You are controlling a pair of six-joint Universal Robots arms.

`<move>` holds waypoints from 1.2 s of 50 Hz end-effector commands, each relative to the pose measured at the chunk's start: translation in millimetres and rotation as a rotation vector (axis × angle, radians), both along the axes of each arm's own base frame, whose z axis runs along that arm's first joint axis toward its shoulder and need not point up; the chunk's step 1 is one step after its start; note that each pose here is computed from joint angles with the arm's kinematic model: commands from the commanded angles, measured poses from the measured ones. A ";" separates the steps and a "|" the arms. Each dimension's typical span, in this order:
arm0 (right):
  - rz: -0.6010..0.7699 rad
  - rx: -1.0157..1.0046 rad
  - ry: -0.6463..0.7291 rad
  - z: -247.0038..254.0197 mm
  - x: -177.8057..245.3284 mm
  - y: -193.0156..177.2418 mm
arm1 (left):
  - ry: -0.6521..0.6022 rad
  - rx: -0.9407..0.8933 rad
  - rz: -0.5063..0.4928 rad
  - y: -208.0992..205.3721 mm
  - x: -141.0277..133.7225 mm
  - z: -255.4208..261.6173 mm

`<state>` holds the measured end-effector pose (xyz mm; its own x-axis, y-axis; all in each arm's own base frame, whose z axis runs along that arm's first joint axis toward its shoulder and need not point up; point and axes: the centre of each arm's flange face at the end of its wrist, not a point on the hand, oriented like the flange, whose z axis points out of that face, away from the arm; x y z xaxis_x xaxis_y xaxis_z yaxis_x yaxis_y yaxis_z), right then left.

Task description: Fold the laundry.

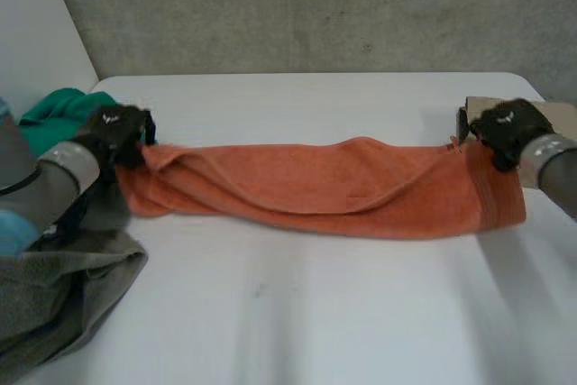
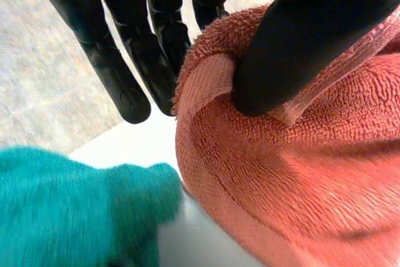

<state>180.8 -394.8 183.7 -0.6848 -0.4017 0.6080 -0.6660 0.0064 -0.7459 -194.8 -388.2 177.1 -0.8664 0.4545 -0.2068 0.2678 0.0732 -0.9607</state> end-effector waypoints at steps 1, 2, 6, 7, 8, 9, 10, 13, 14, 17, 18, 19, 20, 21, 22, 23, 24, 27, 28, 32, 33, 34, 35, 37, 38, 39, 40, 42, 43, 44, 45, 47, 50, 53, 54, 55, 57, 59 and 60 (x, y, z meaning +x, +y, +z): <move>-0.039 -0.133 0.004 -14.5 21.1 -27.2 | 0.037 -0.096 0.078 -36.0 -12.2 -0.4; -0.045 -0.140 0.007 -17.5 23.1 -29.6 | 0.040 -0.104 0.088 -39.5 -13.5 -0.9; -0.064 -0.164 0.012 -28.6 29.6 -43.5 | 0.039 -0.126 0.127 -53.5 -18.1 -7.4; -0.065 -0.167 0.013 -30.3 30.9 -45.6 | 0.039 -0.128 0.135 -55.8 -18.3 -8.8; -0.069 -0.173 0.012 -33.1 33.0 -49.2 | 0.039 -0.131 0.147 -59.4 -19.5 -12.1; -0.071 -0.174 0.011 -35.3 33.8 -51.0 | 0.039 -0.133 0.153 -61.1 -19.8 -13.0; -0.069 -0.182 0.011 -34.9 35.9 -52.3 | 0.039 -0.131 0.158 -62.2 -20.1 -14.9; -0.075 -0.197 0.008 -39.5 41.5 -55.9 | 0.037 -0.142 0.180 -66.1 -21.0 -15.8; -0.081 -0.207 0.009 -39.0 41.8 -57.4 | 0.036 -0.143 0.190 -66.8 -20.3 -16.4; -0.105 -0.235 0.013 -40.6 43.0 -62.8 | 0.043 -0.147 0.210 -68.7 -19.4 -18.2; -0.108 -0.241 0.015 -40.8 44.1 -63.3 | 0.045 -0.149 0.209 -68.9 -19.5 -18.3; -0.112 -0.243 0.017 -41.9 45.6 -63.4 | 0.050 -0.151 0.202 -68.4 -21.4 -18.9; -0.108 -0.249 0.022 -42.4 50.1 -62.7 | 0.059 -0.164 0.178 -68.0 -26.0 -18.8; -0.108 -0.252 0.023 -42.4 52.5 -61.8 | 0.060 -0.175 0.163 -67.9 -28.6 -17.8; -0.106 -0.254 0.025 -42.9 54.4 -61.1 | 0.061 -0.181 0.154 -67.5 -30.6 -17.6; -0.107 -0.256 0.027 -43.1 55.4 -60.8 | 0.062 -0.186 0.144 -66.9 -32.5 -17.8; -0.114 -0.269 0.024 -40.3 56.9 -61.2 | 0.062 -0.199 0.139 -66.4 -35.4 -16.0; -0.134 -0.296 0.014 -33.3 55.6 -63.0 | 0.065 -0.215 0.156 -67.5 -34.0 -11.4; -0.148 -0.312 0.001 -26.9 53.9 -63.7 | 0.072 -0.227 0.170 -68.4 -31.1 -5.0; -0.163 -0.322 -0.069 -5.5 49.9 -59.8 | 0.077 -0.255 0.177 -65.3 -27.9 12.1; -0.165 -0.321 -0.087 -0.7 47.8 -59.0 | 0.078 -0.258 0.176 -63.9 -27.8 15.0; -0.161 -0.316 -0.102 3.3 46.8 -57.4 | 0.077 -0.260 0.173 -62.1 -27.8 18.0; -0.142 -0.300 -0.125 11.5 45.4 -53.2 | 0.076 -0.259 0.169 -60.1 -27.7 19.7; -0.112 -0.270 -0.135 17.5 44.3 -48.0 | 0.064 -0.252 0.154 -51.7 -28.8 23.4; -0.095 -0.247 -0.131 18.7 44.0 -44.2 | 0.057 -0.250 0.147 -48.8 -28.8 24.0; -0.070 -0.185 -0.121 20.1 41.4 -35.5 | 0.034 -0.243 0.126 -42.0 -30.6 23.2; -0.060 -0.152 -0.117 20.9 39.9 -30.6 | 0.017 -0.240 0.111 -38.2 -31.7 22.5; -0.044 -0.080 -0.111 21.3 35.4 -20.4 | -0.019 -0.228 0.087 -30.5 -33.8 17.7; -0.038 -0.012 -0.108 21.0 29.3 -10.6 | -0.056 -0.210 0.066 -22.0 -35.4 11.9; -0.038 0.016 -0.108 20.7 27.3 -5.9 | -0.076 -0.204 0.056 -17.8 -36.4 8.8; -0.034 0.050 -0.111 19.8 24.7 -0.9 | -0.095 -0.197 0.046 -13.5 -37.2 5.3; -0.017 0.112 -0.127 17.1 21.0 9.7 | -0.145 -0.179 0.025 -4.2 -38.6 -5.6; 0.013 0.152 -0.155 12.1 21.0 15.4 | -0.183 -0.175 0.020 -0.2 -37.6 -14.5; 0.059 0.201 -0.188 -2.3 26.1 17.0 | -0.206 -0.172 0.027 -0.3 -33.9 -23.3; 0.067 0.213 -0.194 -6.7 27.7 15.9 | -0.204 -0.168 0.040 -2.6 -30.1 -26.1; 0.072 0.222 -0.202 -10.0 29.2 14.0 | -0.202 -0.168 0.044 -3.6 -28.9 -26.5; 0.082 0.246 -0.229 -20.0 34.9 7.4 | -0.194 -0.165 0.053 -6.8 -25.1 -28.2; 0.088 0.272 -0.269 -29.5 41.1 -0.3 | -0.186 -0.159 0.055 -8.6 -23.7 -30.0; 0.084 0.277 -0.282 -32.0 42.4 -4.4 | -0.184 -0.156 0.057 -9.5 -23.2 -31.1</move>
<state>211.0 -382.0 172.8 -0.7524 -0.5645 0.3394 -0.5001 0.1543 -0.8521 -224.2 -390.6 150.3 -0.8149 0.3683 -0.4475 0.4570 -0.0666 -0.8870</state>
